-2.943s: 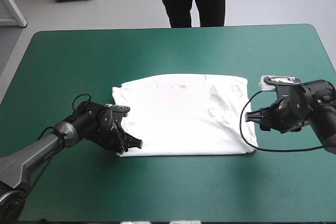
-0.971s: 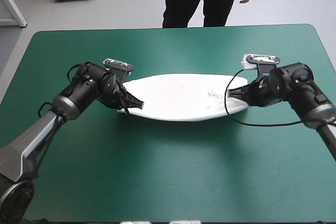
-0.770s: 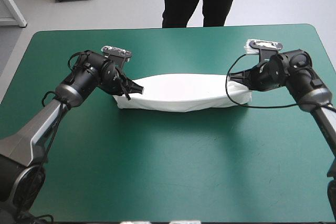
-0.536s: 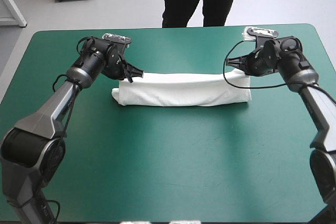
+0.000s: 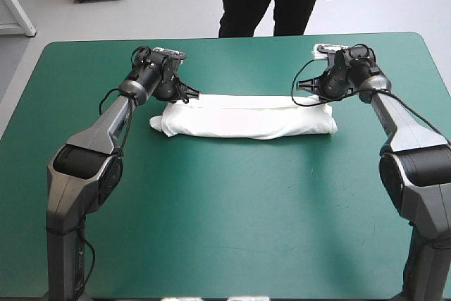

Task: Fold the cloth

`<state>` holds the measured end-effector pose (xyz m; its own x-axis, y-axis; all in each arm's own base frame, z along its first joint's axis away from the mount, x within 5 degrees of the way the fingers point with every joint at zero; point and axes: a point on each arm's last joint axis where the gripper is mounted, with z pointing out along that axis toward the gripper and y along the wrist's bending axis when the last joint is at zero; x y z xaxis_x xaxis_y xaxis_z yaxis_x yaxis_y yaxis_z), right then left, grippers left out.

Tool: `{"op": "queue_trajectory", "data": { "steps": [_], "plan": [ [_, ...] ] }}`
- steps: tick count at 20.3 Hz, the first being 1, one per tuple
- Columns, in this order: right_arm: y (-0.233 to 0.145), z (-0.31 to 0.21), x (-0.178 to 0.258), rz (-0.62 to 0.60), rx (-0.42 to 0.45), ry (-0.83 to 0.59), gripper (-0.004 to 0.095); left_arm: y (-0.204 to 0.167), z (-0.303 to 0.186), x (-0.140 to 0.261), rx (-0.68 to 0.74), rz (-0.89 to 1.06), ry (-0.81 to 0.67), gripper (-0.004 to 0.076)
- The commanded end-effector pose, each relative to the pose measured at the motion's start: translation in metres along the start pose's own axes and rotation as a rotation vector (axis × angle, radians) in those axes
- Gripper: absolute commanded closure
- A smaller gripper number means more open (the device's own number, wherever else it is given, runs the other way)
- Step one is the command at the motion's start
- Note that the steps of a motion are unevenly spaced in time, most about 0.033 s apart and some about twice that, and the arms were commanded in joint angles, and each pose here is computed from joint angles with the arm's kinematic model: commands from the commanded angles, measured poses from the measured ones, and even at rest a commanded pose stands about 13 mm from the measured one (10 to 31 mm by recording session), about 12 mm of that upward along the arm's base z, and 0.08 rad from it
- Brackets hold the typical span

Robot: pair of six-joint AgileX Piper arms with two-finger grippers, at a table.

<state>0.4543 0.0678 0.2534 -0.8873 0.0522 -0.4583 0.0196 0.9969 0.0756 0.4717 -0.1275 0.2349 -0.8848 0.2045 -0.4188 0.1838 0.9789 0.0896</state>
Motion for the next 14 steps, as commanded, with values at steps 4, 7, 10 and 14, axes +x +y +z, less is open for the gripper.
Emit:
{"op": "queue_trajectory", "data": {
  "steps": [4,7,10,14],
  "plan": [
    [0.001,-0.038,-0.016,-0.006,-0.045,-0.123,0.0279,0.002,-0.04,-0.014,0.04,-0.014,-0.097,0.0309],
    [0.0,-0.056,-0.015,0.0,-0.04,-0.127,0.0347,0.007,-0.061,-0.016,0.018,-0.013,-0.069,0.0221],
    [-0.001,-0.091,-0.015,-0.001,-0.04,-0.185,0.0422,0.011,-0.096,-0.017,0.017,-0.022,-0.109,0.0223],
    [-0.011,-0.132,-0.013,0.02,-0.038,-0.244,0.0468,0.002,-0.139,-0.013,0.134,-0.04,-0.166,0.0332]
  ]
}}
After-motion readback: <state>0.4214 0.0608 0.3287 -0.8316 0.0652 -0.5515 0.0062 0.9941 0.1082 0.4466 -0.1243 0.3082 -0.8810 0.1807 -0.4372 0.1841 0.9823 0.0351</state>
